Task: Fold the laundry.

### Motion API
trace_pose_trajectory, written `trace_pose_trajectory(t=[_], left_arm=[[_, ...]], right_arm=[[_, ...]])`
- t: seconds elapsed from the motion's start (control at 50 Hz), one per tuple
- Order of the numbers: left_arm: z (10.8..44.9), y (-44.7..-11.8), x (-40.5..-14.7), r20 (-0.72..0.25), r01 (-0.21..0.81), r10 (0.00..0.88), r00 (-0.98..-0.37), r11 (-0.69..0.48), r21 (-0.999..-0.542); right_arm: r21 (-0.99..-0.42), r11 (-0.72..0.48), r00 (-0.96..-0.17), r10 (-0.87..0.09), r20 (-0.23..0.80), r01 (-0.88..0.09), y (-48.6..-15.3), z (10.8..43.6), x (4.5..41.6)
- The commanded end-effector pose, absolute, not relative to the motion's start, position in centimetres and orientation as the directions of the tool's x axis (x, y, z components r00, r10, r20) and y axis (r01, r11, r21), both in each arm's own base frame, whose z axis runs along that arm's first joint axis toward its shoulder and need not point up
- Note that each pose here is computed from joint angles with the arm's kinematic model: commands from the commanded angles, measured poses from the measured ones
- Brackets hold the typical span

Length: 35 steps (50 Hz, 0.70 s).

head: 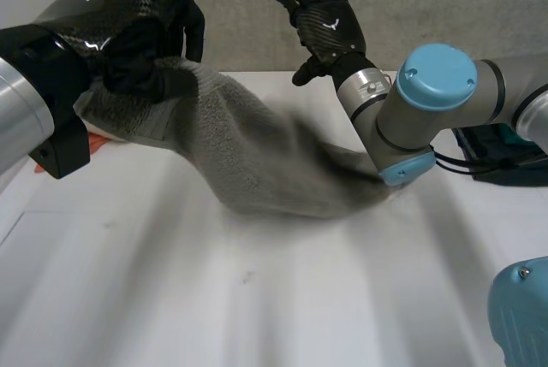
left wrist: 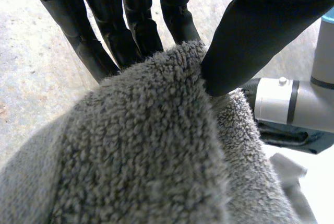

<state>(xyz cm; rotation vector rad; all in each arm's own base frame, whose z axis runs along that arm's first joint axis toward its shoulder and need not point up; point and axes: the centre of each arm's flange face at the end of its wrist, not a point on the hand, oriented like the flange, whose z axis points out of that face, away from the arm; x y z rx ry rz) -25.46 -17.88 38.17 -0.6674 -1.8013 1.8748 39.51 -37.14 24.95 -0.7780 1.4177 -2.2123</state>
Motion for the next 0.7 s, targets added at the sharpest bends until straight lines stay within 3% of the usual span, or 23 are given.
trace_pose_trajectory(t=[0.02,0.08,0.14,0.18,0.28,0.38,0.46,0.52,0.6,0.7], left_arm=[[39.9,-17.9,-25.6,-0.017,-0.041,0.626,-0.78,-0.078,-0.996],[40.9,-17.9,-25.6,-0.022,-0.055,0.621,-0.783,-0.105,-0.993],[41.3,-18.1,-25.8,-0.022,-0.062,0.618,-0.786,-0.113,-0.992],[41.8,-18.2,-26.0,-0.022,-0.071,0.617,-0.787,-0.125,-0.99],[42.8,-17.6,-26.7,-0.015,-0.098,0.632,-0.775,-0.145,-0.985],[43.7,-16.8,-27.4,-0.004,-0.127,0.647,-0.763,-0.155,-0.98],[44.0,-16.0,-27.6,0.008,-0.14,0.652,-0.758,-0.151,-0.979],[44.0,-15.9,-27.5,0.009,-0.139,0.644,-0.765,-0.15,-0.979],[43.6,-16.5,-26.9,0.012,-0.127,0.609,-0.793,-0.146,-0.981],[41.4,-19.0,-25.0,-0.005,-0.056,0.529,-0.849,-0.1,-0.993]], right_arm=[[-0.966,-0.257,-0.91,-0.392,0.132,-0.029,-36.6,30.7,33.6],[-0.987,-0.083,-0.934,-0.322,0.154,-0.134,-35.1,31.6,29.6],[-0.975,0.084,-0.933,-0.317,0.17,-0.206,-33.5,30.9,27.1],[-0.917,0.298,-0.925,-0.349,0.154,-0.265,-30.8,28.5,25.2],[-0.845,0.471,-0.902,-0.43,0.032,-0.254,-27.0,24.0,25.2],[-0.885,0.441,-0.848,-0.518,-0.116,-0.148,-24.9,19.0,27.7],[-0.937,0.347,-0.835,-0.529,-0.154,-0.047,-25.7,16.7,29.5],[-0.942,0.334,-0.853,-0.499,-0.151,-0.029,-26.5,16.1,29.4],[-0.941,0.326,-0.915,-0.4,-0.053,-0.089,-28.2,17.6,26.9],[-0.934,0.208,-0.905,-0.376,0.199,-0.292,-29.4,24.3,23.0]])
